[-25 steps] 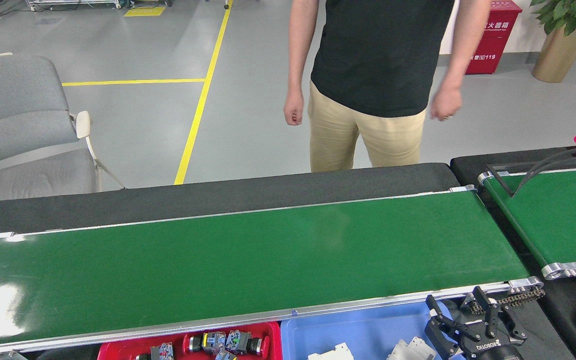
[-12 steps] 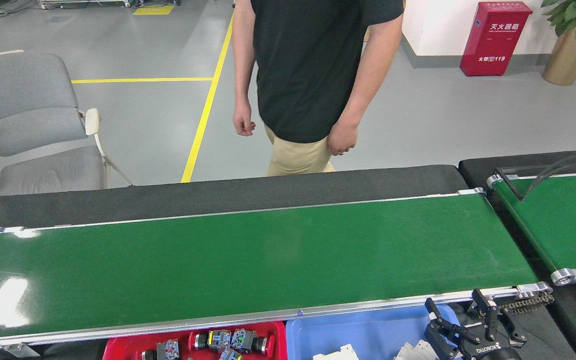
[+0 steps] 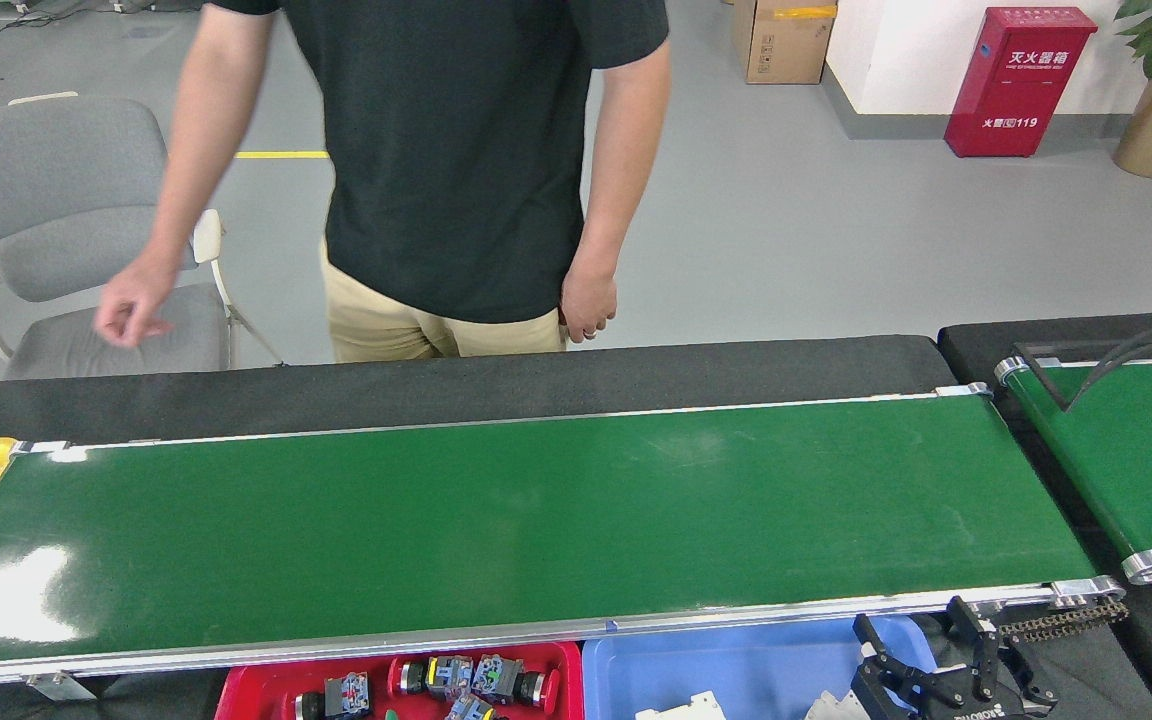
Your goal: Pick switch part from conveyor to tray
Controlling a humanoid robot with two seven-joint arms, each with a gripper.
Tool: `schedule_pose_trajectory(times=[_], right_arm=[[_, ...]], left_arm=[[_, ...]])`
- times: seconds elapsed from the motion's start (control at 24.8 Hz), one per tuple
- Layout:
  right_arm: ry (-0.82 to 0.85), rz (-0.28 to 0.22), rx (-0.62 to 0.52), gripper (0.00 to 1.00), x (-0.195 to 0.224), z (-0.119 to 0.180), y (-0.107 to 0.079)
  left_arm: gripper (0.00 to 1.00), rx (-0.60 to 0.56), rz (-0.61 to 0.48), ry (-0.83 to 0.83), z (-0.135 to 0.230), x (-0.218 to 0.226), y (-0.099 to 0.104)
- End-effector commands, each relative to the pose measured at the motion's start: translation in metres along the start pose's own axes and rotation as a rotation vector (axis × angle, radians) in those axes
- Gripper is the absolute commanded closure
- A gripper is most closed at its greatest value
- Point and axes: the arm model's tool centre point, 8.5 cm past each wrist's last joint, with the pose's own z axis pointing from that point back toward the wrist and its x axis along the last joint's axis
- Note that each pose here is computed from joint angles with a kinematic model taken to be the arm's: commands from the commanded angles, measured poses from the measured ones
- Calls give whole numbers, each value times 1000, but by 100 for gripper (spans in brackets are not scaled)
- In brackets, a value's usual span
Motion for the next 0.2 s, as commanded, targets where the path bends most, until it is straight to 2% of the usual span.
schedule_pose_trajectory(times=[0.0,0.16], right_arm=[[9,-8,-33,1,1,-1,-7],[36,-17,-83,1,-4,0,-12]], left_arm=[[0,32,-18,1,-2,-4,11],[0,38,-23,10,-2,-7,13]])
